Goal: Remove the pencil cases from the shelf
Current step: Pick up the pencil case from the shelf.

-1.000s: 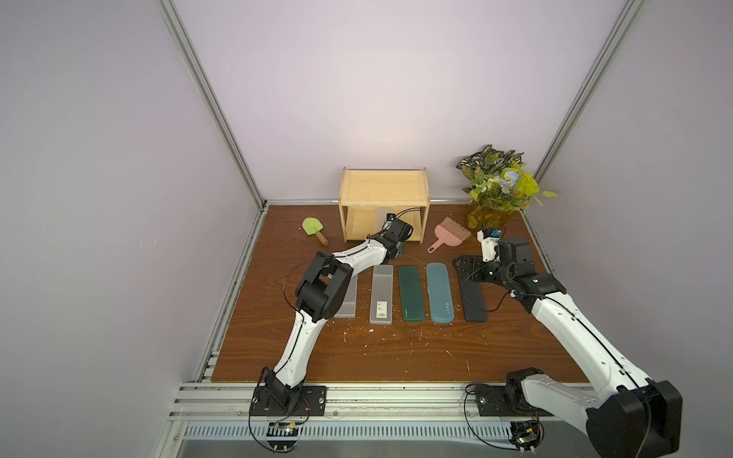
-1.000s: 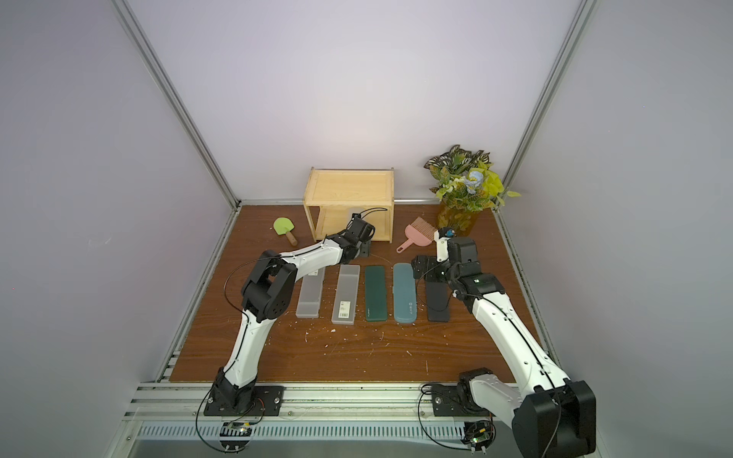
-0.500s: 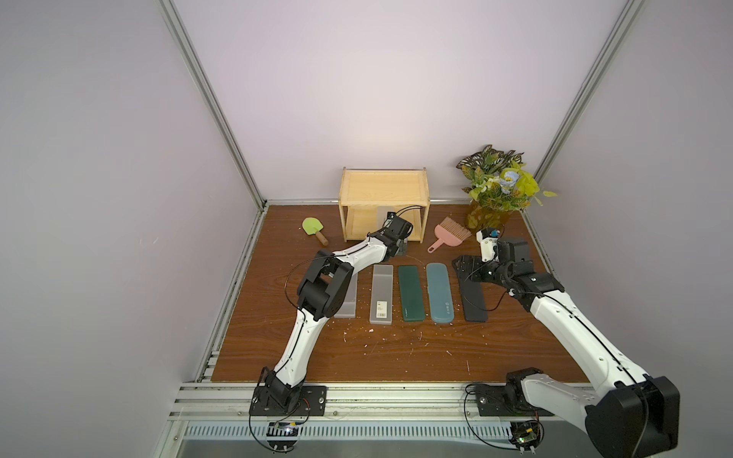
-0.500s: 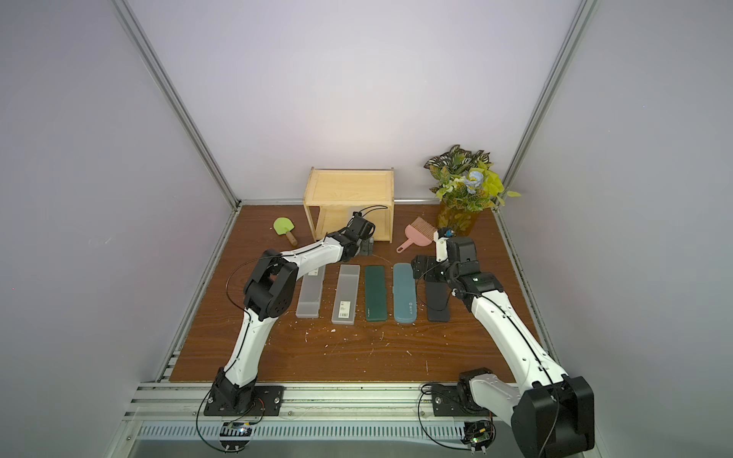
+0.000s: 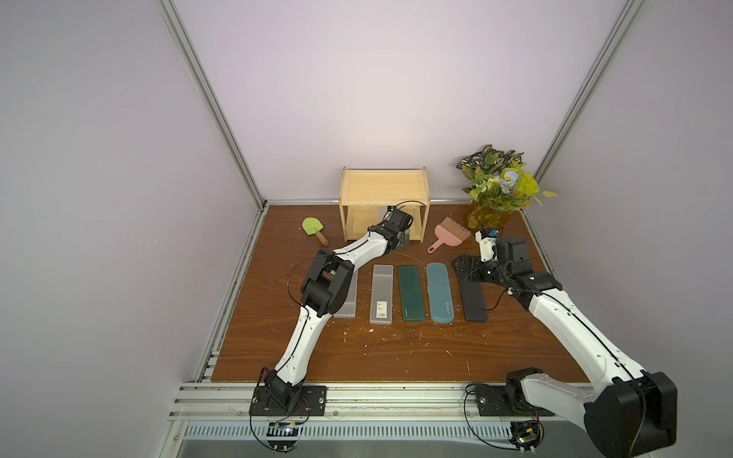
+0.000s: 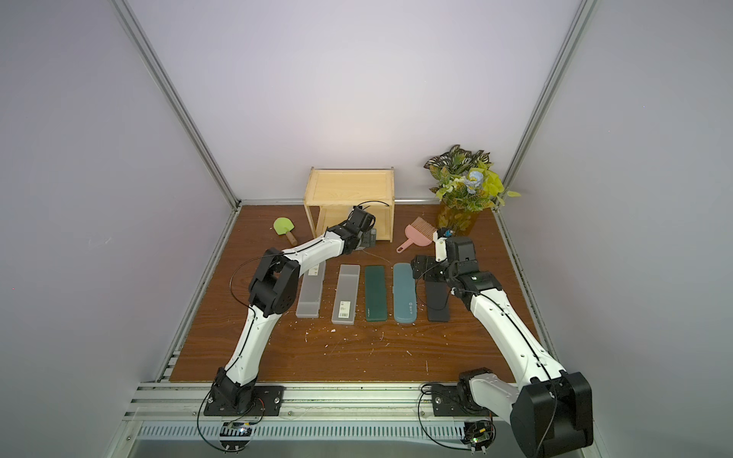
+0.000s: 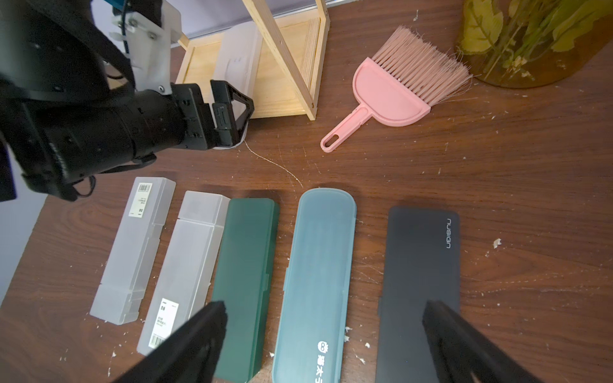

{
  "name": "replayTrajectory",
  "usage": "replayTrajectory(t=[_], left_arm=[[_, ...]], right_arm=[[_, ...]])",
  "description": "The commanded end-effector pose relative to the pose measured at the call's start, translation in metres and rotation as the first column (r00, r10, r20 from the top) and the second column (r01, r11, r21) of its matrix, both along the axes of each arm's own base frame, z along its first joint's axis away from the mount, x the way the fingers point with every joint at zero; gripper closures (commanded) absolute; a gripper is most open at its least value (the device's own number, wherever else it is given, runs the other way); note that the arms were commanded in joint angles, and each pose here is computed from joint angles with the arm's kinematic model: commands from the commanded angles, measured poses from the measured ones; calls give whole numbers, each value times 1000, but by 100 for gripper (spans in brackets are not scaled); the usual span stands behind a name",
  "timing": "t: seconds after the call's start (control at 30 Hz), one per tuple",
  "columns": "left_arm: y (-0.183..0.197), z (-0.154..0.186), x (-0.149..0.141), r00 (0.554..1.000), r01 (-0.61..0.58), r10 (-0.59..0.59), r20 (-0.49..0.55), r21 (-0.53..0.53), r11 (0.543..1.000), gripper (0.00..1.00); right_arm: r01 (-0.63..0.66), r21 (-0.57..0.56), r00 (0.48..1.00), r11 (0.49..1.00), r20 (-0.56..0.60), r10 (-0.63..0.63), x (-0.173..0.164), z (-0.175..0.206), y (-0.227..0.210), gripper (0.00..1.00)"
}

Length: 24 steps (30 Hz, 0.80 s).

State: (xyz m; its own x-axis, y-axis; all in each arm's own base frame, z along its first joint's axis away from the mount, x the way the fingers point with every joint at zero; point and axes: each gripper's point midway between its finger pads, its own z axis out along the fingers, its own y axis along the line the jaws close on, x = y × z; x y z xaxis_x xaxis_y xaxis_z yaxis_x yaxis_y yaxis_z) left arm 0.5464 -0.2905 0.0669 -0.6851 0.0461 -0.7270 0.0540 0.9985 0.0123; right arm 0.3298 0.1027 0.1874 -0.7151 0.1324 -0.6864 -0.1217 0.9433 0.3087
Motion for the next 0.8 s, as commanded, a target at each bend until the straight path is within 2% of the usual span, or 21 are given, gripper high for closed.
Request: replayTrajectory(t=[0.0, 0.1, 0.53, 0.77], left_arm=[[7, -16, 3, 999, -10, 10, -38, 23, 1000, 1], [7, -23, 2, 999, -10, 11, -48, 25, 1000, 4], [20, -13, -9, 999, -31, 33, -40, 40, 999, 49], [28, 5, -23, 999, -31, 32, -33, 21, 999, 49]], right_arm=[[-3, -6, 999, 1000, 33, 3, 6, 11, -1, 1], [-2, -12, 1000, 1000, 31, 2, 6, 10, -1, 1], [-8, 4, 999, 1000, 35, 8, 7, 14, 1, 1], [-12, 14, 999, 1000, 49, 11, 6, 20, 2, 1]])
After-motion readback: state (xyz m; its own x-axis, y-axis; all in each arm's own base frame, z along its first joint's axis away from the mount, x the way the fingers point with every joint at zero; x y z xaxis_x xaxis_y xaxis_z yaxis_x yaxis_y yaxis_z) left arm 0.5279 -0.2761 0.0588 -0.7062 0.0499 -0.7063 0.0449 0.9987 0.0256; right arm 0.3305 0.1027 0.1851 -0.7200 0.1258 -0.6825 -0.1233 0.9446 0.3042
